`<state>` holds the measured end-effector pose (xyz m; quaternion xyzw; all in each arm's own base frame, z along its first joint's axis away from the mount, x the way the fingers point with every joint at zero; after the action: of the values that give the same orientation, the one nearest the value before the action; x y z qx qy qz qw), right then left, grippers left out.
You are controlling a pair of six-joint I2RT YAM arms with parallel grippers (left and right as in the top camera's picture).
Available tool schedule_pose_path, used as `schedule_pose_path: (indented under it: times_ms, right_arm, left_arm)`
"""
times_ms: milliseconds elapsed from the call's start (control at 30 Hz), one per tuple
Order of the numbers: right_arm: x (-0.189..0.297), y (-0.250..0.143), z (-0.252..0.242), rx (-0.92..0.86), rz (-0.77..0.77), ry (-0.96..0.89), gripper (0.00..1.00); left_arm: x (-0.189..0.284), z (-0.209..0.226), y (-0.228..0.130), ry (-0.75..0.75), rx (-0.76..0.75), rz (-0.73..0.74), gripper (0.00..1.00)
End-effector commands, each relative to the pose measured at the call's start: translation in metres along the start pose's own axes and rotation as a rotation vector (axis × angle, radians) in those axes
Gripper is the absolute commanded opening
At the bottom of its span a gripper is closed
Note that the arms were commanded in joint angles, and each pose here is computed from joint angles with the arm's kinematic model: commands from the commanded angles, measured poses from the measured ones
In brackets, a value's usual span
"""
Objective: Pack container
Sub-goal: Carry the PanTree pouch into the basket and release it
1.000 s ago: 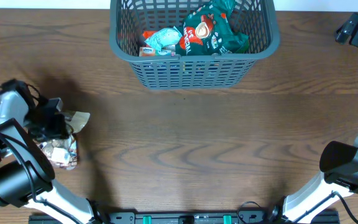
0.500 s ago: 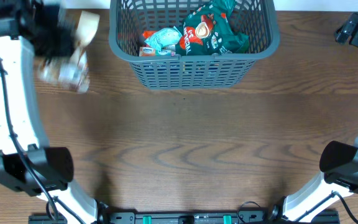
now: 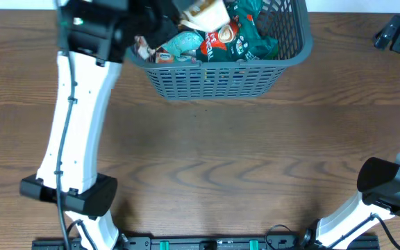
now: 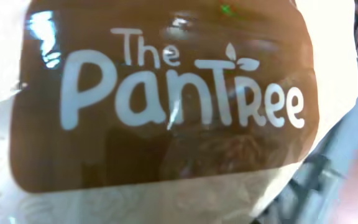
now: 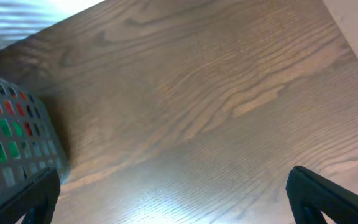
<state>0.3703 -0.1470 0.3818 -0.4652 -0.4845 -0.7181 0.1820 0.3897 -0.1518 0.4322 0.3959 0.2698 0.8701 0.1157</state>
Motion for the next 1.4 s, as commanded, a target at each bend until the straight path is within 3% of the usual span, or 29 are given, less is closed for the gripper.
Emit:
schedule_pose_path:
  times_ms: [0, 300, 500, 633, 733, 800, 967, 1100, 1367]
  right_arm:
    - [-0.006, -0.001, -0.002, 0.007, 0.019, -0.008, 0.99]
    - [-0.006, -0.004, -0.003, 0.006, 0.039, -0.011, 0.99]
    - [-0.005, -0.006, -0.003, 0.006, 0.052, -0.013, 0.99]
    - [-0.005, -0.006, -0.003, 0.006, 0.053, -0.013, 0.99]
    - [-0.005, -0.006, -0.003, 0.006, 0.053, -0.013, 0.99]
    - [-0.005, -0.006, -0.003, 0.005, 0.053, -0.013, 0.99]
    - [-0.006, -0.006, -0.003, 0.006, 0.050, -0.013, 0.99]
    - [-0.005, 0.004, 0.003, 0.043, -0.019, -0.008, 0.99]
    - [0.034, 0.024, 0.058, 0.239, -0.294, 0.113, 0.99]
  left_arm:
    - [-0.034, 0.004, -0.010, -0.012, -0.158, 0.051, 0.06]
    - [-0.126, -0.012, -0.056, -0.187, -0.102, 0.181, 0.06]
    - [-0.157, -0.025, -0.074, -0.262, -0.063, 0.235, 0.06]
    - [-0.166, -0.027, -0.083, -0.277, -0.005, 0.261, 0.55]
    - [-0.166, -0.029, -0.085, -0.290, 0.009, 0.273, 0.75]
    - [-0.165, -0.030, -0.086, -0.293, 0.012, 0.275, 0.99]
    - [-0.157, -0.026, -0.081, -0.273, 0.035, 0.268, 0.99]
    - [-0.125, -0.015, -0.066, -0.193, 0.147, 0.244, 0.99]
    - [-0.001, 0.015, -0.056, 0.159, 0.526, 0.319, 0.99]
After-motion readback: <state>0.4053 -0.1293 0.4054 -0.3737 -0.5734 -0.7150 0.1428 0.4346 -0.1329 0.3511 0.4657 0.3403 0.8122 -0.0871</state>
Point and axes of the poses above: each gripper's point midway between its finger pads, its own x axis back along the fingers, its own z axis along the line the jaws close on, y = z × x, the point moved 9 cm from there along x, back along the fingers, and after that the axes turned 4 degrees about -x, right-handed, at the moved point
